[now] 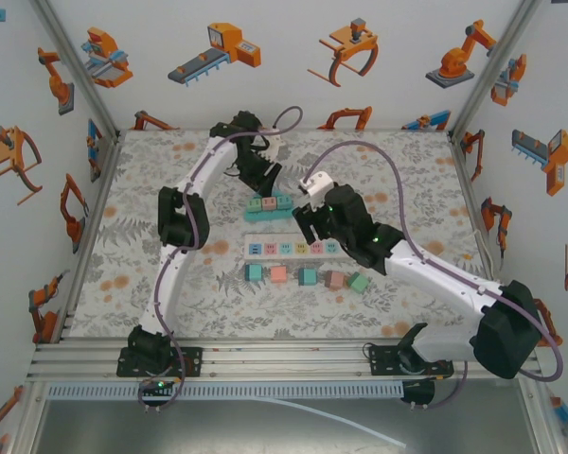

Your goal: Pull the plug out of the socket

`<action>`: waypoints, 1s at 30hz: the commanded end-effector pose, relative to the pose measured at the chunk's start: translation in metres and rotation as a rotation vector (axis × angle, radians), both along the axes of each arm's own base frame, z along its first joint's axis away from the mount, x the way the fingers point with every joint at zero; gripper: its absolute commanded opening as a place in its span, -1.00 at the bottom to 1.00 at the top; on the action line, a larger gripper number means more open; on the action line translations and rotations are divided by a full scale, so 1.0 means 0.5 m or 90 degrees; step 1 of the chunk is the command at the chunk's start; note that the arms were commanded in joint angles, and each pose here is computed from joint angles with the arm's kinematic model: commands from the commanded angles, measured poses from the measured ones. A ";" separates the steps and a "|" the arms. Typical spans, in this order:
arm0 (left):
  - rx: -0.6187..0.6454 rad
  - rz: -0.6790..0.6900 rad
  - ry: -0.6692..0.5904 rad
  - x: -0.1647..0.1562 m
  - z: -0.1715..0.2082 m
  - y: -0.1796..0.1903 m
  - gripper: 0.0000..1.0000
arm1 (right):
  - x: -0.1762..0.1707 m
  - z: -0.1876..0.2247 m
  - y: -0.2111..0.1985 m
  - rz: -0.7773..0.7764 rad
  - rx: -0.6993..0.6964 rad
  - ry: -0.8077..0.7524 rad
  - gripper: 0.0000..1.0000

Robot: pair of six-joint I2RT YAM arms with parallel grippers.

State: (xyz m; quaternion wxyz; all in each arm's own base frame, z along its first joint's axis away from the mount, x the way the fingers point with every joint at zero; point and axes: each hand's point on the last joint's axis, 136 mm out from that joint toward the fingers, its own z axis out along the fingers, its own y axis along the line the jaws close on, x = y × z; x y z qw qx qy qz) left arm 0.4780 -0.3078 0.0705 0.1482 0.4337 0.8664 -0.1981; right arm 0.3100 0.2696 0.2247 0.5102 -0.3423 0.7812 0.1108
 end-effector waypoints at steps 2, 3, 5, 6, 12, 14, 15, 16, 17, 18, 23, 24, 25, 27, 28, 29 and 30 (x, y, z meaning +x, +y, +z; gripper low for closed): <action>0.008 -0.097 -0.025 -0.049 0.009 -0.041 0.14 | -0.005 0.003 0.054 0.184 -0.116 -0.132 0.41; 0.004 -0.109 -0.031 -0.055 0.014 -0.047 0.14 | -0.009 -0.006 0.062 0.222 -0.131 -0.123 0.40; 0.000 -0.127 -0.045 -0.062 0.025 -0.060 0.15 | -0.011 -0.017 0.076 0.286 -0.145 -0.109 0.38; -0.001 -0.130 -0.053 -0.062 0.031 -0.063 0.16 | -0.009 -0.020 0.083 0.309 -0.145 -0.106 0.38; -0.006 -0.145 -0.078 -0.058 0.037 -0.065 0.17 | 0.042 -0.064 0.110 0.401 -0.085 -0.088 0.35; 0.000 -0.154 -0.083 -0.060 0.031 -0.065 0.17 | 0.065 -0.091 0.111 0.409 -0.102 -0.085 0.33; 0.003 -0.157 -0.084 -0.061 0.027 -0.066 0.17 | 0.077 -0.104 0.111 0.408 -0.109 -0.082 0.33; 0.000 -0.158 -0.086 -0.060 0.028 -0.068 0.17 | 0.084 -0.118 0.112 0.410 -0.116 -0.076 0.33; -0.004 -0.156 -0.086 -0.059 0.028 -0.070 0.17 | 0.089 -0.131 0.113 0.414 -0.125 -0.071 0.33; -0.010 -0.157 -0.085 -0.060 0.028 -0.073 0.17 | 0.096 -0.143 0.115 0.416 -0.135 -0.067 0.33; 0.002 -0.156 -0.079 -0.056 0.008 -0.066 0.17 | 0.122 -0.184 0.122 0.417 -0.160 -0.047 0.31; 0.009 -0.157 -0.078 -0.056 0.002 -0.063 0.17 | 0.127 -0.187 0.124 0.417 -0.164 -0.048 0.27; 0.013 -0.159 -0.077 -0.057 -0.001 -0.061 0.17 | 0.130 -0.191 0.124 0.416 -0.168 -0.047 0.24; 0.017 -0.163 -0.071 -0.061 -0.009 -0.059 0.17 | 0.138 -0.199 0.124 0.414 -0.179 -0.045 0.14; 0.017 -0.163 -0.071 -0.060 -0.010 -0.058 0.17 | 0.139 -0.204 0.124 0.416 -0.186 -0.042 0.10; 0.017 -0.164 -0.067 -0.061 -0.014 -0.059 0.17 | 0.141 -0.211 0.123 0.419 -0.195 -0.036 0.05; 0.015 -0.164 -0.066 -0.062 -0.014 -0.060 0.17 | 0.141 -0.219 0.122 0.422 -0.203 -0.030 0.02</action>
